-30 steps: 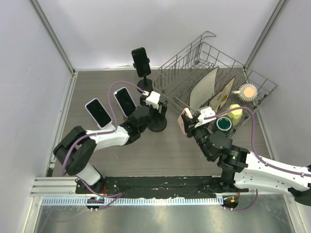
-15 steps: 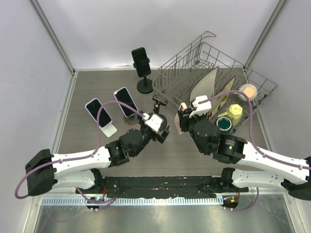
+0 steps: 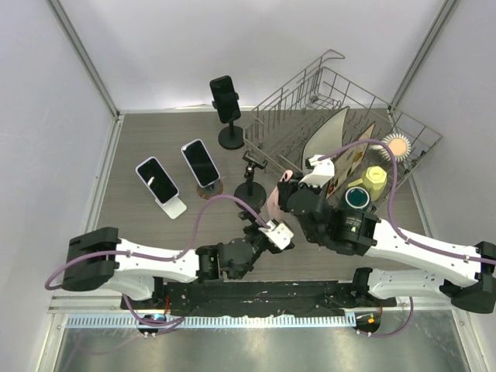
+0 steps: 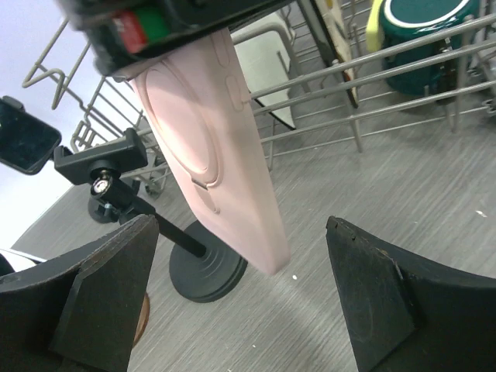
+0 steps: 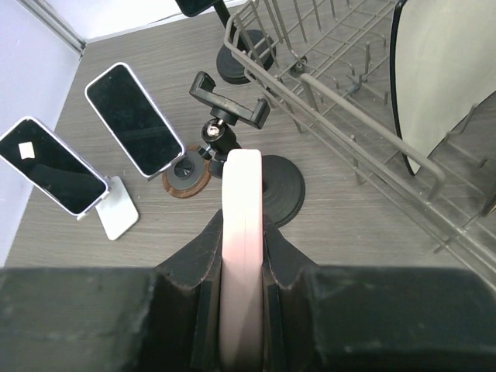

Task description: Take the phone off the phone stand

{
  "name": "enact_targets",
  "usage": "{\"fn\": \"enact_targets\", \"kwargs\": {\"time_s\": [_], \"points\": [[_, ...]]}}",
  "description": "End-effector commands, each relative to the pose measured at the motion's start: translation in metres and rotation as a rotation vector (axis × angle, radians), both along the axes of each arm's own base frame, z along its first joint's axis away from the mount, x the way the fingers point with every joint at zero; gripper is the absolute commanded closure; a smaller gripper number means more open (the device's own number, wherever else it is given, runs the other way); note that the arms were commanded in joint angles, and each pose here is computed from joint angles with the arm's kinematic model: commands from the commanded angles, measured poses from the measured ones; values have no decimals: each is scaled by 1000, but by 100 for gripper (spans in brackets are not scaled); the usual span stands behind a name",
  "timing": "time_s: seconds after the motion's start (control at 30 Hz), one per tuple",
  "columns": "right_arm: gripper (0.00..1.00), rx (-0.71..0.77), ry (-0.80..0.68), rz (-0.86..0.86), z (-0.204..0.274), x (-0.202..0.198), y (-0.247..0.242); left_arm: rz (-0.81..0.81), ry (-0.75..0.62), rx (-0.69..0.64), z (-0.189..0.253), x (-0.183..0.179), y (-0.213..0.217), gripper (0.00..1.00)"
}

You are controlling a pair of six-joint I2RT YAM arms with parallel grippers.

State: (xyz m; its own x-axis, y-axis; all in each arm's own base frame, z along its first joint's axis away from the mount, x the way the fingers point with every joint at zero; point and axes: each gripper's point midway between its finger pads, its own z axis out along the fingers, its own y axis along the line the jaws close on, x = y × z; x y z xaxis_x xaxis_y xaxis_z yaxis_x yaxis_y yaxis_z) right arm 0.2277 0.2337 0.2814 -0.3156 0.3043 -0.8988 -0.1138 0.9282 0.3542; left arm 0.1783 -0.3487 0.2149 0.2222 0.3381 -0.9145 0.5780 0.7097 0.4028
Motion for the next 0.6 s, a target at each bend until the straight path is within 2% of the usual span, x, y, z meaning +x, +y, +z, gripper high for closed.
{"fn": "enact_targets", "kwargs": {"time_s": [0.0, 0.13, 0.17, 0.27, 0.33, 0.37, 0.43, 0.47, 0.53, 0.57], "points": [[99, 238, -12, -52, 36, 1, 4, 126, -70, -143, 41, 14, -3, 8], [99, 274, -2, -49, 34, -1, 4, 173, -103, -178, 48, 20, -7, 15], [99, 288, -3, -53, 35, -1, 4, 181, -115, -166, 48, 21, -7, 20], [99, 307, 1, -62, 33, -1, 3, 208, -124, -176, 48, 24, -9, 27], [99, 316, 0, -69, 32, -1, 1, 226, -126, -177, 47, 25, -8, 39], [99, 330, -3, -75, 34, -1, -1, 230, -127, -179, 47, 24, -8, 48], [99, 343, -6, -94, 31, -1, -5, 237, -129, -185, 46, 22, -7, 58], [99, 361, -14, -99, 34, -1, -8, 237, -129, -182, 46, 21, -7, 68], [99, 374, -20, -117, 32, -1, -12, 239, -130, -173, 45, 18, -7, 82], [96, 397, -26, -119, 36, -1, -14, 242, -130, -168, 44, 18, -7, 95]]}}
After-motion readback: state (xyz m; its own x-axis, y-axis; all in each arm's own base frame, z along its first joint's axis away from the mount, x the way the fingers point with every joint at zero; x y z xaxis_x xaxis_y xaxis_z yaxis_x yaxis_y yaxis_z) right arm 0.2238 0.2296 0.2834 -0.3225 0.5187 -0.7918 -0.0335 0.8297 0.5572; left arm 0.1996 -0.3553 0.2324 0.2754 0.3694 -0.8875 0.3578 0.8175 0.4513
